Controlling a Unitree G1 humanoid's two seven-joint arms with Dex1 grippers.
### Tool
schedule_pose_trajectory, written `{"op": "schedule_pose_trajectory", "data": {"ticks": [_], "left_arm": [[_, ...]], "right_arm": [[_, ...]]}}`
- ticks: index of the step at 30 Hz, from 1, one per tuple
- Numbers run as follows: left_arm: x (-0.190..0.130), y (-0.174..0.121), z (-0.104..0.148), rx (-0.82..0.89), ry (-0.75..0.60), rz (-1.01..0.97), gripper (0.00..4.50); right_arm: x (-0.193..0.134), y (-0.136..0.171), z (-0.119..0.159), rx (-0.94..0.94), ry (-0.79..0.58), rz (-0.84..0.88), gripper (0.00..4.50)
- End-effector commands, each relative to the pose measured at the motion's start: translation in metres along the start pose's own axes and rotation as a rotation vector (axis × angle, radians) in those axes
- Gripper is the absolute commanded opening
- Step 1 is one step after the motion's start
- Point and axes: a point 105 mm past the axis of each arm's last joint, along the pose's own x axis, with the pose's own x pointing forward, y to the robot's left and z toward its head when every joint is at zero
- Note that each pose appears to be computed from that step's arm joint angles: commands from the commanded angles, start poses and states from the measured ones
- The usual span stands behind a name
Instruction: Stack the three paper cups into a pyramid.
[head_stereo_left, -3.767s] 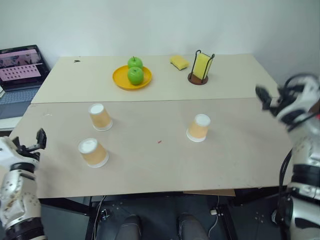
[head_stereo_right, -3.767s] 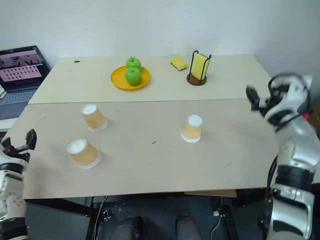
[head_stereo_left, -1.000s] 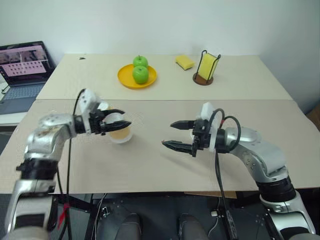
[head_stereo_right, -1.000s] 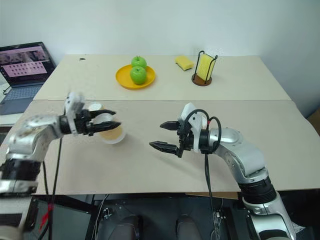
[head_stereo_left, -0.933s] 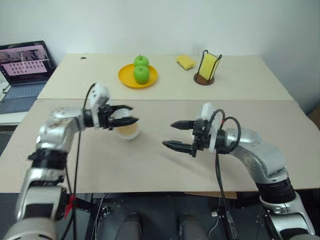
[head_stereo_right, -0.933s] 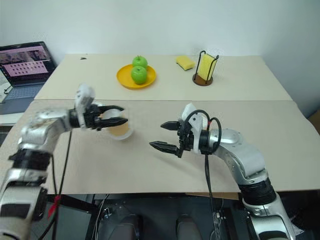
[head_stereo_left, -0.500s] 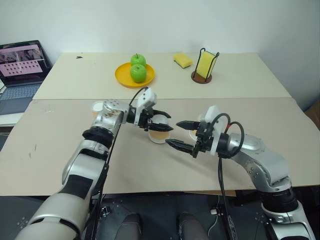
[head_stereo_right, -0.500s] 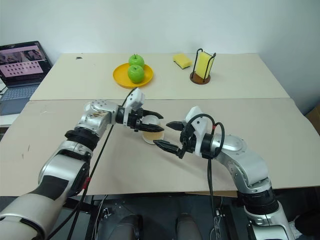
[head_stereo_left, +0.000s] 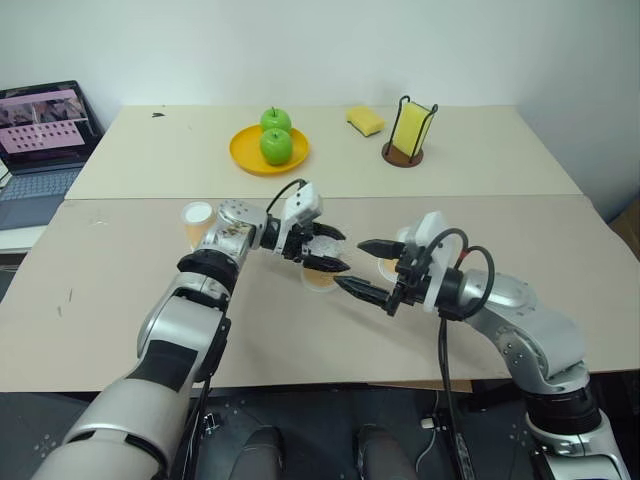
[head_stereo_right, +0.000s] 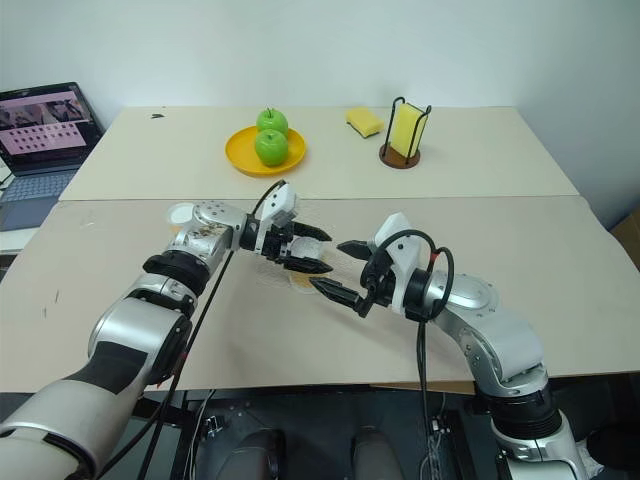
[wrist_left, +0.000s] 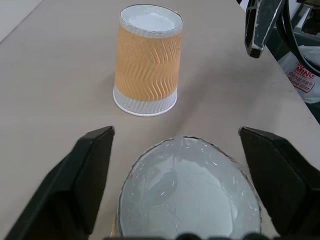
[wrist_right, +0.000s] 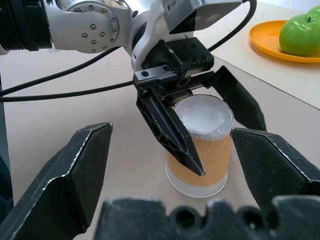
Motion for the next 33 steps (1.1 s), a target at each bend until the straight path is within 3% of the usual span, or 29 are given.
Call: {"op": "schedule_pose_trajectory", "data": {"ticks": [1, 6, 10, 12, 14, 16, 19, 23, 33], "left_arm": [[-0.008, 0.006, 0.036, 0.079, -0.083, 0.011, 4.46], [-0.027, 0.015, 0.074, 0.094, -0.230, 0.090, 4.46], [-0.066, 0.021, 0.117, 0.086, -0.444, 0.244, 4.46], [-0.078, 0.023, 0.125, 0.058, -0.520, 0.343, 4.46], [-0.093, 0.028, 0.121, 0.045, -0.579, 0.584, 4.46], [-0.103, 0.027, 0.108, 0.044, -0.573, 0.803, 4.46], [-0.107, -0.006, 0.050, -0.021, -0.496, 1.139, 4.46], [-0.109, -0.039, -0.001, -0.150, -0.404, 1.320, 4.46], [-0.173, -0.044, -0.043, -0.144, -0.257, 1.503, 4.46]], "right_arm": [[0.000, 0.002, 0.012, -0.020, -0.049, 0.017, 4.50], [0.004, 0.002, 0.011, -0.013, -0.050, 0.037, 4.50], [0.007, 0.003, 0.009, -0.004, -0.048, 0.053, 4.50], [0.007, 0.003, 0.009, -0.002, -0.049, 0.058, 4.50], [0.008, 0.003, 0.009, 0.000, -0.050, 0.064, 4.50], [0.007, 0.004, 0.009, 0.000, -0.049, 0.066, 4.50], [0.000, -0.008, 0.005, -0.015, -0.021, 0.024, 4.50], [-0.017, -0.024, 0.005, -0.049, 0.020, -0.025, 4.50], [-0.045, -0.051, 0.002, -0.066, 0.072, -0.088, 4.50]]}}
